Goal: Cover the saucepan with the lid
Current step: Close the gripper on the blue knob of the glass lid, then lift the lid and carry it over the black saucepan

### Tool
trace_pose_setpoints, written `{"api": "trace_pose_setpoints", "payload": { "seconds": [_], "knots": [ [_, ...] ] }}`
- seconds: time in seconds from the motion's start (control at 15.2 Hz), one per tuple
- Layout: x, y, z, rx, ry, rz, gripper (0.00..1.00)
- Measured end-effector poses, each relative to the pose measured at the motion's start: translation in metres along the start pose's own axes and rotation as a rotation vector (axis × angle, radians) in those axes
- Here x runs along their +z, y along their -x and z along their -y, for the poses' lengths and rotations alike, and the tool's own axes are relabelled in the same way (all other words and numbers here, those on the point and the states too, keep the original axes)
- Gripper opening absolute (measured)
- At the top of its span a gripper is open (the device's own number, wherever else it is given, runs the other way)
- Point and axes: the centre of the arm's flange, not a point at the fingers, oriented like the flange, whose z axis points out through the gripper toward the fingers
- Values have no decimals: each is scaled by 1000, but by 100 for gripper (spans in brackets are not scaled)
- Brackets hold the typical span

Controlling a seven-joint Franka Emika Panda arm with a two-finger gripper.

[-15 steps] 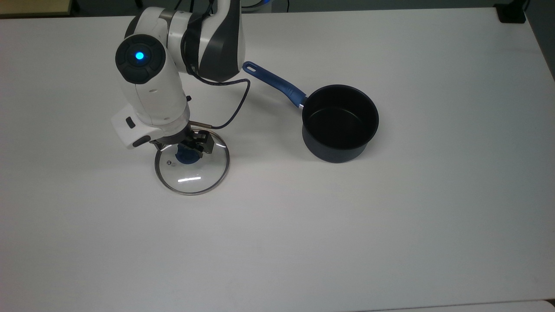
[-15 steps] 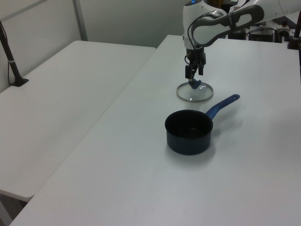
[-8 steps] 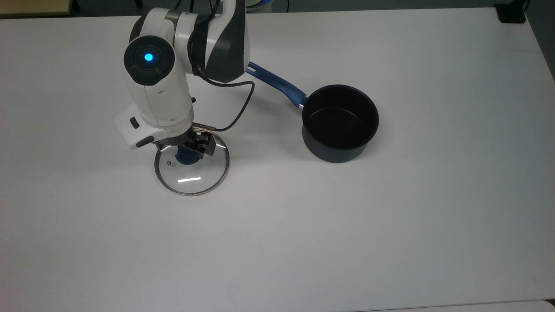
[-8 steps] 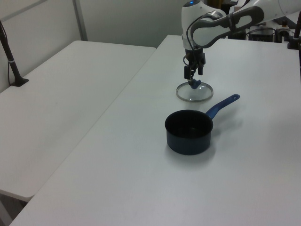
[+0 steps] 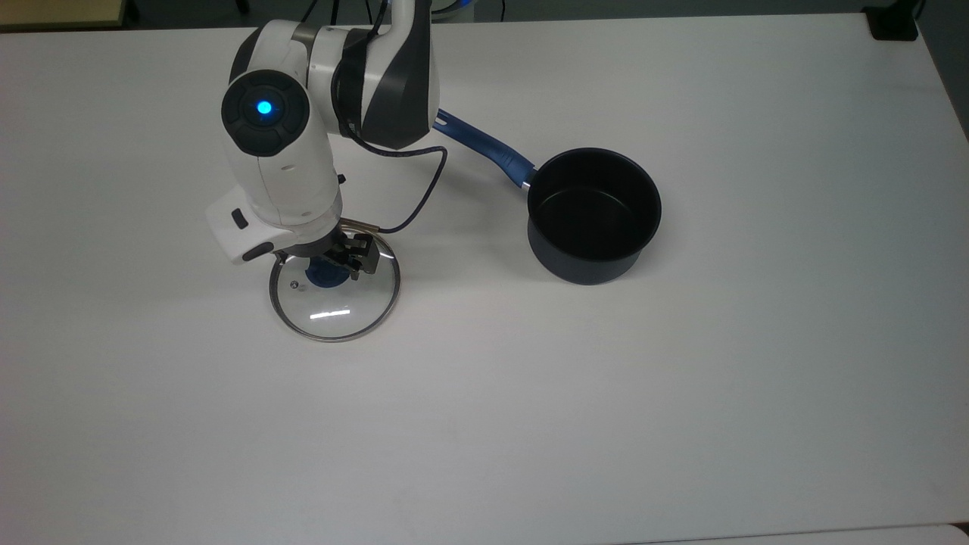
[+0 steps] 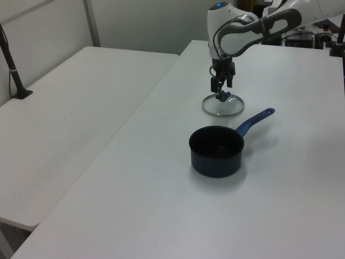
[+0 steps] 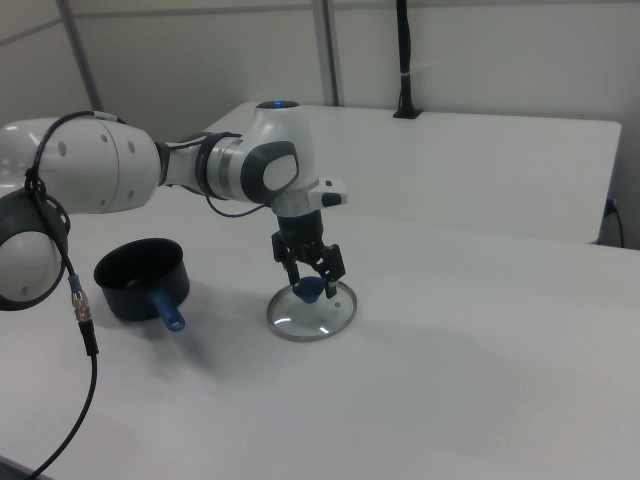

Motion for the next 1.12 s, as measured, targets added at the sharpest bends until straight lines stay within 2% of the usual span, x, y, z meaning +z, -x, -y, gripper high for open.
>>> {"api": "trace_pose_setpoints", "payload": {
  "seconds": [0.07, 0.26, 0.33, 0.39, 0.85, 0.99, 1.12],
  "knots": [
    [0, 0, 1, -1, -1, 0, 99],
    [0, 0, 2, -2, -1, 0, 88],
    [0, 0, 2, -1, -1, 0, 71],
    [-1, 0, 3, 1, -1, -2, 60],
    [-1, 0, 4, 6, -1, -3, 60],
    [-12, -2, 3, 10, -7, -21, 60],
    [-40, 1, -2, 23, -22, -40, 60]
  ]
}}
